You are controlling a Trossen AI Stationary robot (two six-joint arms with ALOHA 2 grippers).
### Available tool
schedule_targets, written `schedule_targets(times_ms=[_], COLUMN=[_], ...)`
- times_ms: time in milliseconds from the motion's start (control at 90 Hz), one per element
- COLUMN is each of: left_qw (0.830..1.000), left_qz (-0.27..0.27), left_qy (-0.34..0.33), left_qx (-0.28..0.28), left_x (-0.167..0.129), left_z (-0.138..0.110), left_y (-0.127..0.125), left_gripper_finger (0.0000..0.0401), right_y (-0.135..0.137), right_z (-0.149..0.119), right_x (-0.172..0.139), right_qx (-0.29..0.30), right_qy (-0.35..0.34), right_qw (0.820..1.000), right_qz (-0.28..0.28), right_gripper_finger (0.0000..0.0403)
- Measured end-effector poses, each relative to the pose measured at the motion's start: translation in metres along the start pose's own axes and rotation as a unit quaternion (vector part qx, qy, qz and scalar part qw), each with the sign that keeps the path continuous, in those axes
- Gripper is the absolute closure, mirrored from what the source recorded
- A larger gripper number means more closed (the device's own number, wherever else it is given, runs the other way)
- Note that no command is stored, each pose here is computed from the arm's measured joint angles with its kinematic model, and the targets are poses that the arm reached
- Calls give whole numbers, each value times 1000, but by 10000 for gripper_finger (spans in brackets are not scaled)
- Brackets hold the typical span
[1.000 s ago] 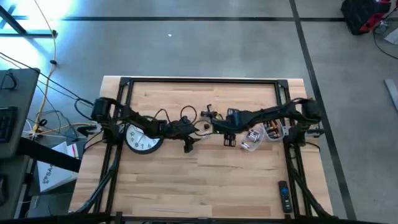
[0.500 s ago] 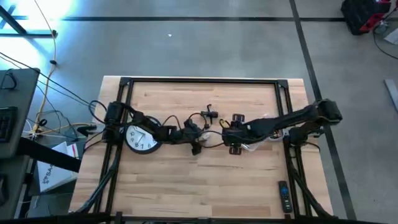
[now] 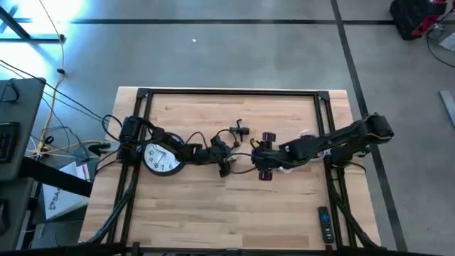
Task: Insert battery
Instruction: Insert the silver battery into the white battery case
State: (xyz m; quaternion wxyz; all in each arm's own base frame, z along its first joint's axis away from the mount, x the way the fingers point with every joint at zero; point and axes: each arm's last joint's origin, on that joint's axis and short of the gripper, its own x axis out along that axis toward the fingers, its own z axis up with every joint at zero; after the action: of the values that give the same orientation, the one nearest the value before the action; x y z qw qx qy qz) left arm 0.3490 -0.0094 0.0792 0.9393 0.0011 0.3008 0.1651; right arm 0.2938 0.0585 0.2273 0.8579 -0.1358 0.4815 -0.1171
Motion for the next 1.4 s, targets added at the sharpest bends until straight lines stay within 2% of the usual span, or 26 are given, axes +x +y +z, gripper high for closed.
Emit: schedule_targets(times_ms=[156,289,456,589,722,844,944,1044,1144,1400], left_qw=[1000,1000,999,999,999,998,997,997,997,997], left_qz=[-11,-17,-27,-33,-35,-44,-57,-65,-70,-74], left_qy=[3,-9,-15,-14,-9,-1,2,1,-3,-3], left_qx=[14,22,32,30,-10,-43,-54,-32,-11,8], left_x=[-1,-1,-2,-2,0,2,2,1,-1,-2], left_z=[-2,-1,0,0,0,0,0,-1,-1,-2], left_y=[1,-1,-4,-4,0,5,6,3,-4,-7], left_gripper_finger=[162,163,190,217,226,222,220,228,249,334], right_y=[-9,-25,-31,-20,-6,-1,-1,0,3,8], right_z=[-5,-14,-19,-28,-44,-56,-65,-69,-69,-62], right_x=[-11,-24,-32,-16,15,34,43,48,54,66], right_qx=[-6,20,43,57,89,137,162,164,158,153], right_qy=[12,35,38,12,-69,-181,-233,-244,-234,-238], right_qw=[1000,999,997,998,993,970,953,949,953,952], right_qz=[-7,-35,-50,-35,32,83,104,114,113,114], right_gripper_finger=[199,199,199,199,199,199,199,199,199,199])
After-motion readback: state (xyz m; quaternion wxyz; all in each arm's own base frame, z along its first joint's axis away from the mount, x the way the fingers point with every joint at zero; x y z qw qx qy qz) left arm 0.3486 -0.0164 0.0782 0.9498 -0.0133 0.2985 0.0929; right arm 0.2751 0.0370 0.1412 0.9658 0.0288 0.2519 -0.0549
